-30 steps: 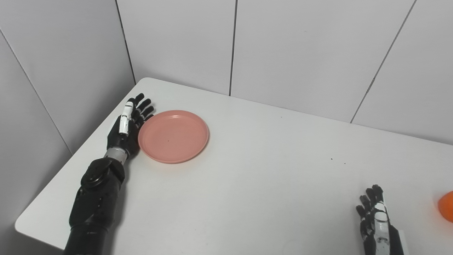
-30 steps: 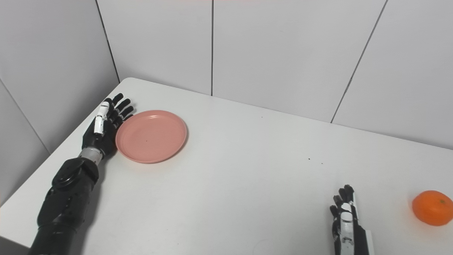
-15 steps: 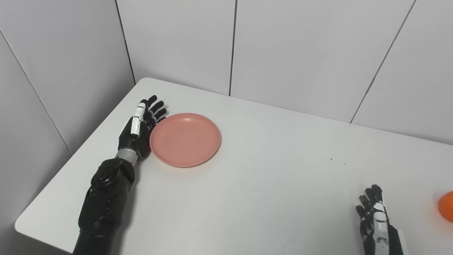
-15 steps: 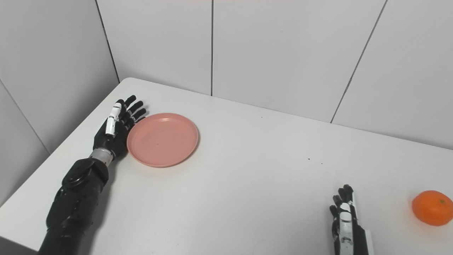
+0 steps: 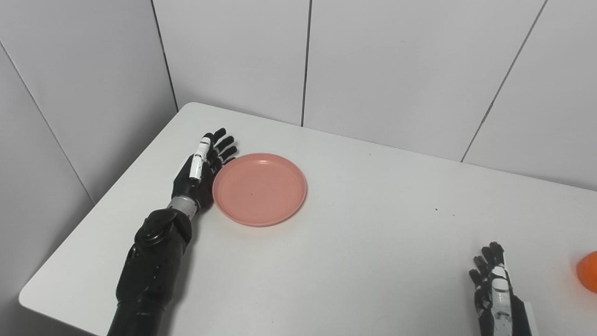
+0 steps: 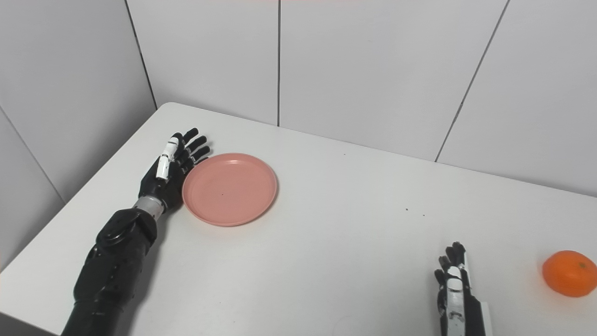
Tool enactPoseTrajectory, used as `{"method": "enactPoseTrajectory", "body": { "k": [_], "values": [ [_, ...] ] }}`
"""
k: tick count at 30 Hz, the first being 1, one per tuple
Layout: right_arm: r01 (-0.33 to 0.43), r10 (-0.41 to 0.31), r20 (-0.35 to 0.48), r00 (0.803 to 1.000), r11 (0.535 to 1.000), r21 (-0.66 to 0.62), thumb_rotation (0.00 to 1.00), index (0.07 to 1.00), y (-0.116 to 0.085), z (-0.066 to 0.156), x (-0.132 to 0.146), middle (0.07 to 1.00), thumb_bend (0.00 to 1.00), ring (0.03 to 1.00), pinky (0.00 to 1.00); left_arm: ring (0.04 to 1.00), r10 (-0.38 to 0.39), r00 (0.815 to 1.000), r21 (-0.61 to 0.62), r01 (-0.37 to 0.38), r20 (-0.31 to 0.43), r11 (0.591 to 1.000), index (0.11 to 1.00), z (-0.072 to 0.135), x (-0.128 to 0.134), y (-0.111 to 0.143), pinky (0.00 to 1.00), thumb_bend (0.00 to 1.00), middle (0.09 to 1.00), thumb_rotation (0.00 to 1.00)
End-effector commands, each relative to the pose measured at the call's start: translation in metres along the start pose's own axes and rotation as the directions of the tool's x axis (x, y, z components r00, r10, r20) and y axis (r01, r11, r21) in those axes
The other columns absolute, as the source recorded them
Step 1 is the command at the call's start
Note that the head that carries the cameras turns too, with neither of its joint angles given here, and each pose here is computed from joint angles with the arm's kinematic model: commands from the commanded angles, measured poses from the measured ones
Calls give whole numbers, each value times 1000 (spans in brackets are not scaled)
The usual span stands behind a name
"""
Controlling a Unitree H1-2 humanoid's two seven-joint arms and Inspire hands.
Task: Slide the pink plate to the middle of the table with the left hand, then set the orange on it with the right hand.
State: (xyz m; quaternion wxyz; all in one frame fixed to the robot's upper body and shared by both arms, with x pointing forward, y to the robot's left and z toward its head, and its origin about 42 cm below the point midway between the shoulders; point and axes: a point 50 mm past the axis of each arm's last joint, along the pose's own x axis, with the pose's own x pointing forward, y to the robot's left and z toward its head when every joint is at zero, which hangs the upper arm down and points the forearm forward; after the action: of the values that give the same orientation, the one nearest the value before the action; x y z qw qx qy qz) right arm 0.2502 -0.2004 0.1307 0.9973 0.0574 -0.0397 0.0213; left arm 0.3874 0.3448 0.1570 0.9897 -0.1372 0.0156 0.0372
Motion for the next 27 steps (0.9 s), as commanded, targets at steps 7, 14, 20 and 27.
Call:
{"method": "enactPoseTrajectory", "body": {
  "k": [7, 14, 20, 27],
  "values": [
    [-16, 17, 50, 999, 1000, -8, 1000, 1000, 4, 13, 2, 1000, 171, 1000, 1000, 933, -65, 998, -25, 65, -6, 998, 919, -4, 1, -23, 936, 359, 932, 1000],
    [-14, 14, 50, 999, 1000, -1, 1000, 1000, 5, 14, 2, 1000, 178, 1000, 1000, 929, -84, 996, -16, 83, -23, 996, 913, -6, -1, -38, 921, 344, 925, 1000],
    [-3, 3, 52, 999, 1000, 3, 1000, 1000, 7, 14, 2, 1000, 178, 1000, 1000, 921, -101, 994, -22, 101, -29, 995, 917, -7, -2, -48, 920, 346, 921, 1000],
    [-4, 4, 55, 998, 1000, -2, 1000, 1000, 8, 14, 2, 1000, 192, 1000, 1000, 913, -113, 993, -23, 112, -45, 993, 899, -10, -6, -63, 903, 347, 913, 1000]
  ]
}}
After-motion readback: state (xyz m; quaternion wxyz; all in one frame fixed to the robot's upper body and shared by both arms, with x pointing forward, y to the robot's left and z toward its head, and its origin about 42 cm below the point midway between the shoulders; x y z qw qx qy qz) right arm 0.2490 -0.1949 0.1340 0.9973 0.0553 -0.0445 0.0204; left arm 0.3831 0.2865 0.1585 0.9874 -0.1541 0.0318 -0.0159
